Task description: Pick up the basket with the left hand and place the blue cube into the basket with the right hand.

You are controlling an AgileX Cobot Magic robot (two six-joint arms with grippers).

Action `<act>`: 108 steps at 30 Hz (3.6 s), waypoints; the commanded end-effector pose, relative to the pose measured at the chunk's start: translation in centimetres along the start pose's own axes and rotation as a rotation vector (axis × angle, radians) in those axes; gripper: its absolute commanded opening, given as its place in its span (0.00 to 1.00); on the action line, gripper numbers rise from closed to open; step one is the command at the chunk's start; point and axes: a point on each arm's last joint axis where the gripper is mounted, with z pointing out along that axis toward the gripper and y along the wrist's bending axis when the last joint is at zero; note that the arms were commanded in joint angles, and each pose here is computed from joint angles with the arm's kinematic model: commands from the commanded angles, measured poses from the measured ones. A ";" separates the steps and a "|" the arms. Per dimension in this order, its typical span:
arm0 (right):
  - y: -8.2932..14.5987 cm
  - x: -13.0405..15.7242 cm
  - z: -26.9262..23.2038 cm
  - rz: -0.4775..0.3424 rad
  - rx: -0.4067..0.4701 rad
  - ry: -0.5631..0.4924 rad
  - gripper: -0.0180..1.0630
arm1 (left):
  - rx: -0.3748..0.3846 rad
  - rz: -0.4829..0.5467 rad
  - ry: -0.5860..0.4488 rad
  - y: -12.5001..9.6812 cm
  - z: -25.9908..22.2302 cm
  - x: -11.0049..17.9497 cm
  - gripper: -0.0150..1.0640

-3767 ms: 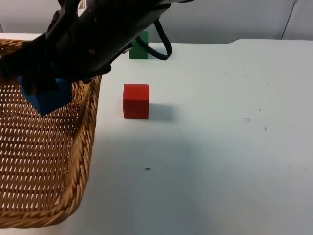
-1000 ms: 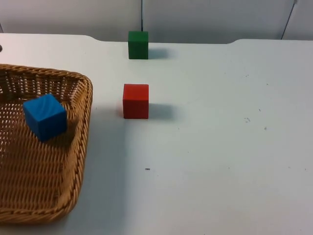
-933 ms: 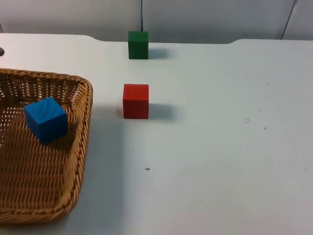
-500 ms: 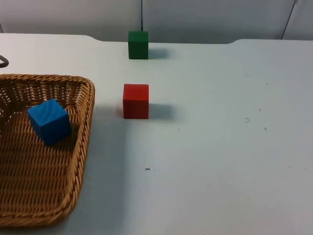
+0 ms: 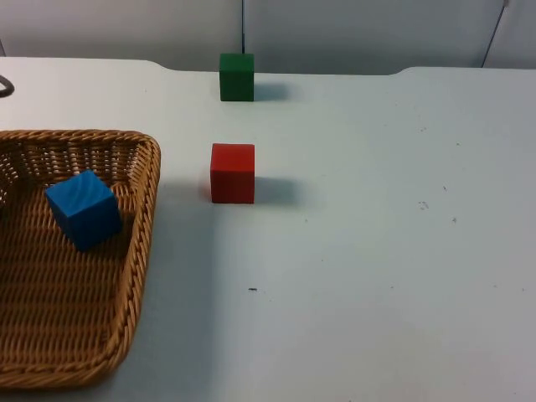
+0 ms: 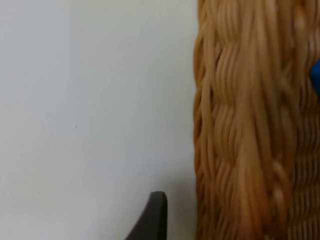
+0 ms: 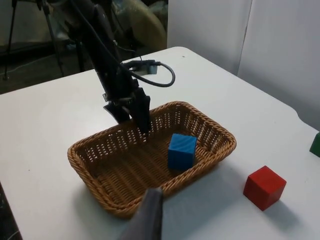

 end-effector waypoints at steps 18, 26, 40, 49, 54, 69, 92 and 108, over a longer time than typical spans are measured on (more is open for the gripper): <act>0.0 -0.5 -0.1 -0.004 0.005 -0.061 0.82 | -0.247 0.200 -0.578 -11.3 -18.5 0.8 0.80; -0.1 -0.8 -0.1 -0.004 0.008 -0.095 0.82 | -0.284 0.320 -0.895 -18.5 -25.9 8.4 0.80; -0.1 -1.0 -0.2 -0.009 0.011 -0.114 0.82 | -0.352 0.564 -1.102 -22.1 -26.1 23.3 0.79; -0.2 -0.8 -0.1 -0.041 0.021 -0.094 0.82 | -0.466 0.402 -1.018 -15.9 -19.4 29.9 0.79; -0.2 -0.7 -0.1 -0.041 0.021 -0.087 0.82 | -0.461 0.364 -0.993 -14.4 -17.2 31.0 0.79; -0.2 -0.2 -0.2 -0.053 0.021 -0.033 0.82 | -0.516 0.307 -0.920 -13.2 -16.1 30.8 0.79; 0.3 5.9 -6.8 0.023 0.026 0.054 0.82 | -0.505 0.346 -0.907 -13.4 -15.9 30.8 0.79; 0.5 9.6 -11.1 0.067 0.049 0.130 0.82 | -0.501 0.353 -0.906 -13.5 -15.9 30.8 0.99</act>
